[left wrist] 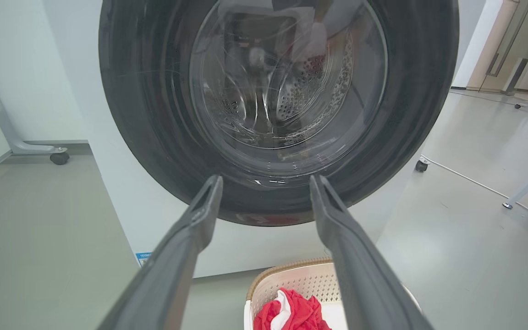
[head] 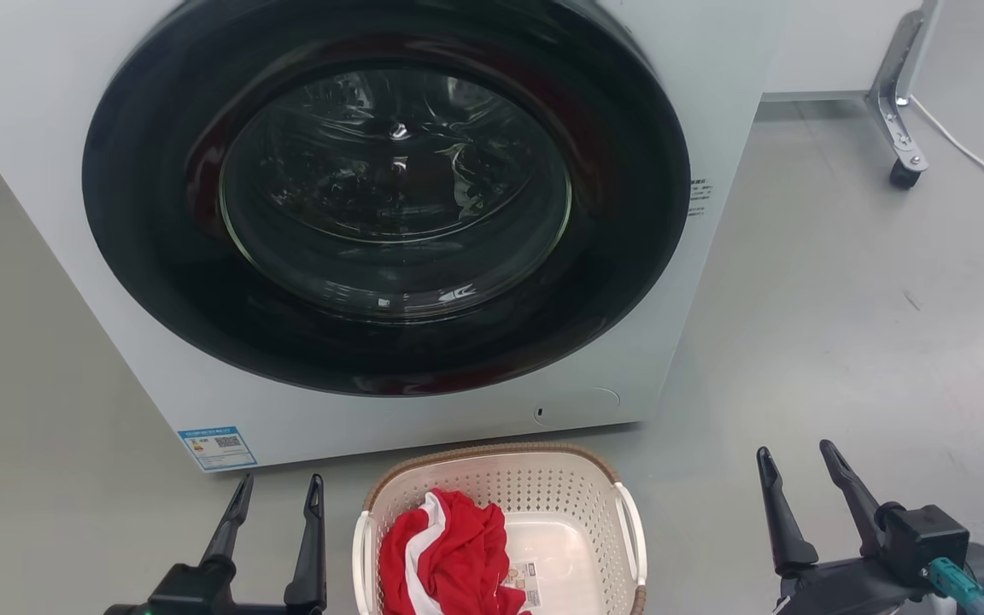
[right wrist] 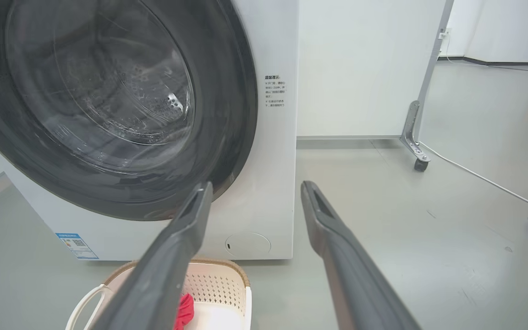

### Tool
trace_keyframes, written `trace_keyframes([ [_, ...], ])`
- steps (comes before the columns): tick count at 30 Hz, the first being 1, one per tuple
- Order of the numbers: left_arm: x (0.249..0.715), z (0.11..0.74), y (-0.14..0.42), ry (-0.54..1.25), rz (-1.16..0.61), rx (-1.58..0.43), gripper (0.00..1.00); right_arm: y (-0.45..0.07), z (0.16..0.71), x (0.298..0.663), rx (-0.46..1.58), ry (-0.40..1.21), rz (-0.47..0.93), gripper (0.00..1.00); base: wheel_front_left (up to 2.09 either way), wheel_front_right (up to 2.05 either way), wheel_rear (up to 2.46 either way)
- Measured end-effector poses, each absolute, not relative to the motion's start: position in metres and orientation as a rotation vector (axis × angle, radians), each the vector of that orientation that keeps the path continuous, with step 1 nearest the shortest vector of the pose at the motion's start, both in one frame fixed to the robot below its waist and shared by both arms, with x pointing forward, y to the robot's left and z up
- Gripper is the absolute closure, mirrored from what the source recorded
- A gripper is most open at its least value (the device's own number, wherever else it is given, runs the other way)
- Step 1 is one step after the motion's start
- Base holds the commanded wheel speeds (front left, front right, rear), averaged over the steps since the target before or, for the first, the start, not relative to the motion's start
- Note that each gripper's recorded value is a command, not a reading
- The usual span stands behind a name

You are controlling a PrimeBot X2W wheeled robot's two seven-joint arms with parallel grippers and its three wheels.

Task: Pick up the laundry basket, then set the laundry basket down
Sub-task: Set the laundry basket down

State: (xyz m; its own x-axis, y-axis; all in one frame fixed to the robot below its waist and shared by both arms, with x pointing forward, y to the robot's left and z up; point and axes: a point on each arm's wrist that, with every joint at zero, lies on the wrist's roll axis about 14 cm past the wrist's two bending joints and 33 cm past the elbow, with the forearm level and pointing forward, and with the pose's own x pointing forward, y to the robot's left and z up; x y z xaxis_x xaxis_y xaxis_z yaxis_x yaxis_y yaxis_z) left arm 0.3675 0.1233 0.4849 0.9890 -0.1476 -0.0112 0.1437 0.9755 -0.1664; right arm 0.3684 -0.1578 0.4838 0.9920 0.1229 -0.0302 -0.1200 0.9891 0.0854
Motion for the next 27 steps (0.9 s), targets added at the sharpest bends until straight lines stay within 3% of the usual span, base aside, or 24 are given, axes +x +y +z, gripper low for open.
trace_keyframes([
  [27,0.36,0.486,0.135,0.012,-0.089,-0.162,0.0,-0.171,0.499,0.359,0.062,-0.026,0.078,0.0,0.0,0.0,0.0],
])
